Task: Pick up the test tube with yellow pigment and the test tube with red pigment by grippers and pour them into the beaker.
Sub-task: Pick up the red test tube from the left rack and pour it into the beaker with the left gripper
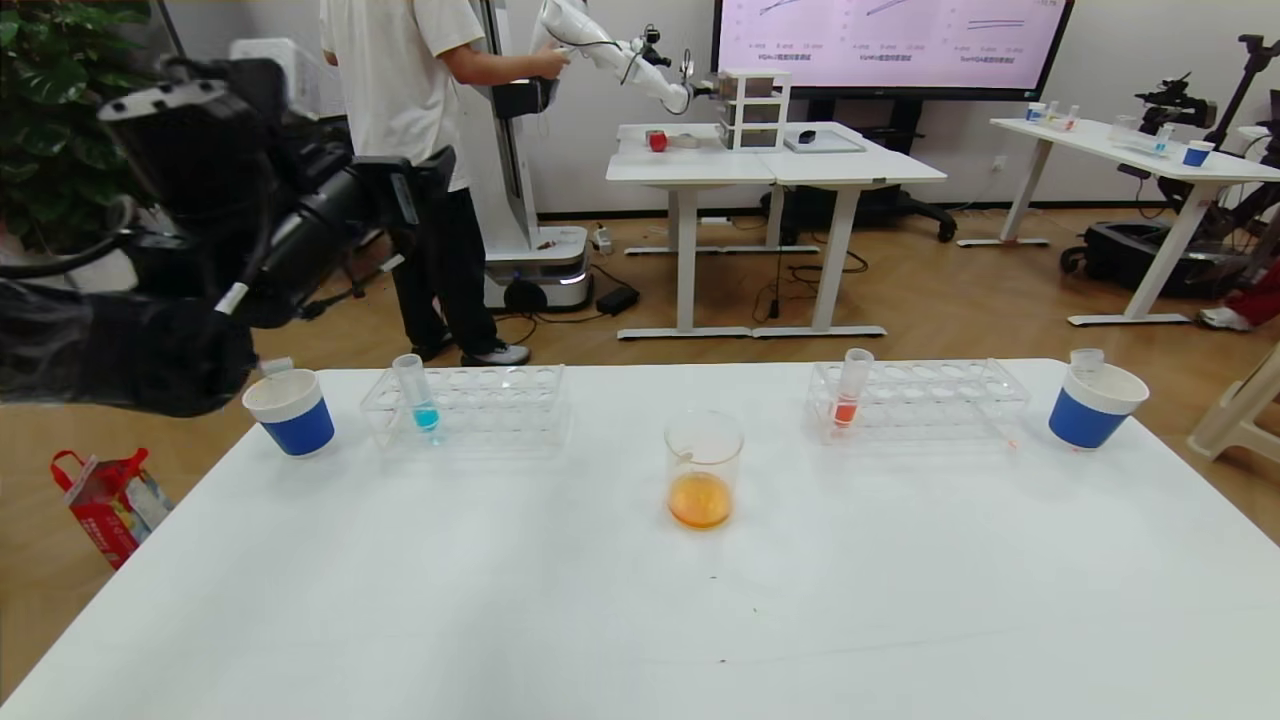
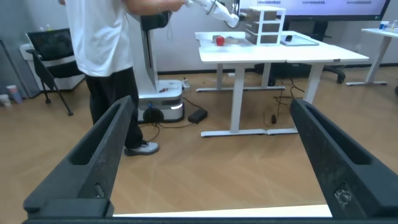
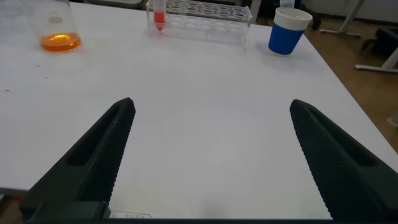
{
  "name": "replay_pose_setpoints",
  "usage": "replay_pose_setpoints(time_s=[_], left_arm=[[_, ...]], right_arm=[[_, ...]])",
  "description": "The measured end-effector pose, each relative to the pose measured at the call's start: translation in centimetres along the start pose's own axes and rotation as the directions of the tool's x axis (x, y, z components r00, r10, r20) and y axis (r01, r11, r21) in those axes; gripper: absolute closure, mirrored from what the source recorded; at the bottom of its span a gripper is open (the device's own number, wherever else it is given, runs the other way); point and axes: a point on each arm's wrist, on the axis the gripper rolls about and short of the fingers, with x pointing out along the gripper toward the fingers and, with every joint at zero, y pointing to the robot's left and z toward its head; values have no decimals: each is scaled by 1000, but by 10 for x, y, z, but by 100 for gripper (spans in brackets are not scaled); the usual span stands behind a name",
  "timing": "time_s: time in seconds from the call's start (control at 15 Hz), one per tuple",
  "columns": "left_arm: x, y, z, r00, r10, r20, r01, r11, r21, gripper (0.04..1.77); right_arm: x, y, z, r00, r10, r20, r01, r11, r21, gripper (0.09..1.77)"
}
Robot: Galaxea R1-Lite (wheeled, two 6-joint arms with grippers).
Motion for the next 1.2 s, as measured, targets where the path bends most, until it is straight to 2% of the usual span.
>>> replay_pose_setpoints(time_s=[0.2,0.4,0.53,0.73,0.93,1.07,1.2], left_arm=[[-51,8,39,999,-7,35,5,999,54,6],[-116,21,63,1000,-13,9,12,996,92,6],[-158,28,70,1000,-17,3,16,995,99,6],[-216,38,73,1000,-8,-15,10,994,107,6],[-270,48,65,995,6,-99,7,992,126,6],[-304,54,58,989,44,-143,-23,990,140,6],[-331,59,52,987,83,-138,-63,987,145,6]], right_arm=[[0,0,0,1000,0,0,0,1000,0,12],[0,0,0,1000,0,0,0,1000,0,12],[0,0,0,1000,0,0,0,1000,0,12],[0,0,0,1000,0,0,0,1000,0,12],[0,0,0,1000,0,0,0,1000,0,12],[0,0,0,1000,0,0,0,1000,0,12],[0,0,0,1000,0,0,0,1000,0,12]])
